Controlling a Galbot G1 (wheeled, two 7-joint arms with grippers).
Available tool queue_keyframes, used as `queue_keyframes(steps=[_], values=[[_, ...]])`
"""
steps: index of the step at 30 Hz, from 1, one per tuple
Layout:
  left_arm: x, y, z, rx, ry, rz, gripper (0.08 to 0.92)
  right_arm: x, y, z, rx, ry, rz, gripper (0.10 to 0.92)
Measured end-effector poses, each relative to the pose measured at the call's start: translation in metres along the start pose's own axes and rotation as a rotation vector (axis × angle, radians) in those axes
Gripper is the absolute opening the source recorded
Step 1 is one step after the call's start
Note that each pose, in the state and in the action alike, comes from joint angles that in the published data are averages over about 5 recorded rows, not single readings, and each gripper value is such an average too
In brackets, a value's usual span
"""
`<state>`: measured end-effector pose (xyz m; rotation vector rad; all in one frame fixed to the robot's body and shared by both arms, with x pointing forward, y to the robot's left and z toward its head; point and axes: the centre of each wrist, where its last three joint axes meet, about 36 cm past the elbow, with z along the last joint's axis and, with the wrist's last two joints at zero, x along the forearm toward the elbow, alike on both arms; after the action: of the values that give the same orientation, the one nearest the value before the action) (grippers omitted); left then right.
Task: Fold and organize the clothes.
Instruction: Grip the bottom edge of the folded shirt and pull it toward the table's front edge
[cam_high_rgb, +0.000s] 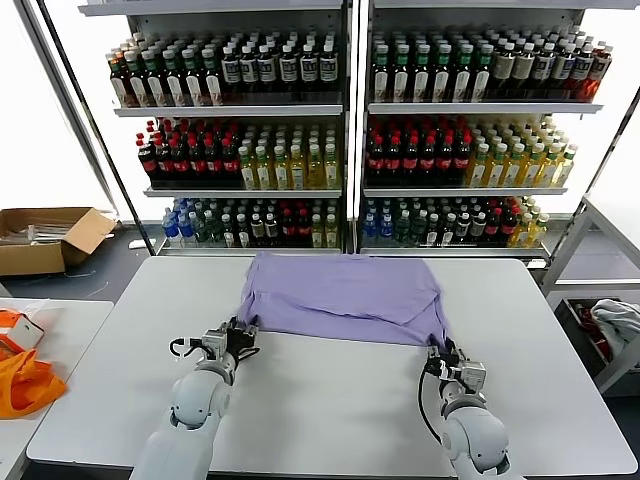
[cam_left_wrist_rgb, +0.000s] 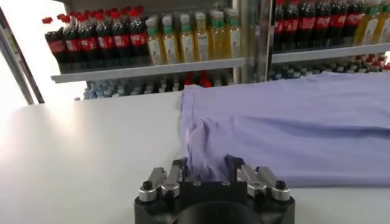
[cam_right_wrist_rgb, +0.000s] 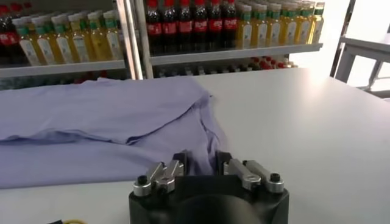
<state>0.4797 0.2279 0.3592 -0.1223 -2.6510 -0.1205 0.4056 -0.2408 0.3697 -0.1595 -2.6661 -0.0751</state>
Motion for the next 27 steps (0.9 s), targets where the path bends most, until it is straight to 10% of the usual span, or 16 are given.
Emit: queue_keyframes(steps=[14, 27], values=[[0.024, -0.009, 0.003, -0.022, -0.036, 0.006, 0.090, 0.047, -0.003, -0.018, -0.016, -0.072, 0.009, 0.121], [0.109, -0.027, 0.012, -0.044, -0.075, 0.005, 0.090, 0.131, -0.007, -0.004, 0.028, -0.041, 0.062, 0.121]])
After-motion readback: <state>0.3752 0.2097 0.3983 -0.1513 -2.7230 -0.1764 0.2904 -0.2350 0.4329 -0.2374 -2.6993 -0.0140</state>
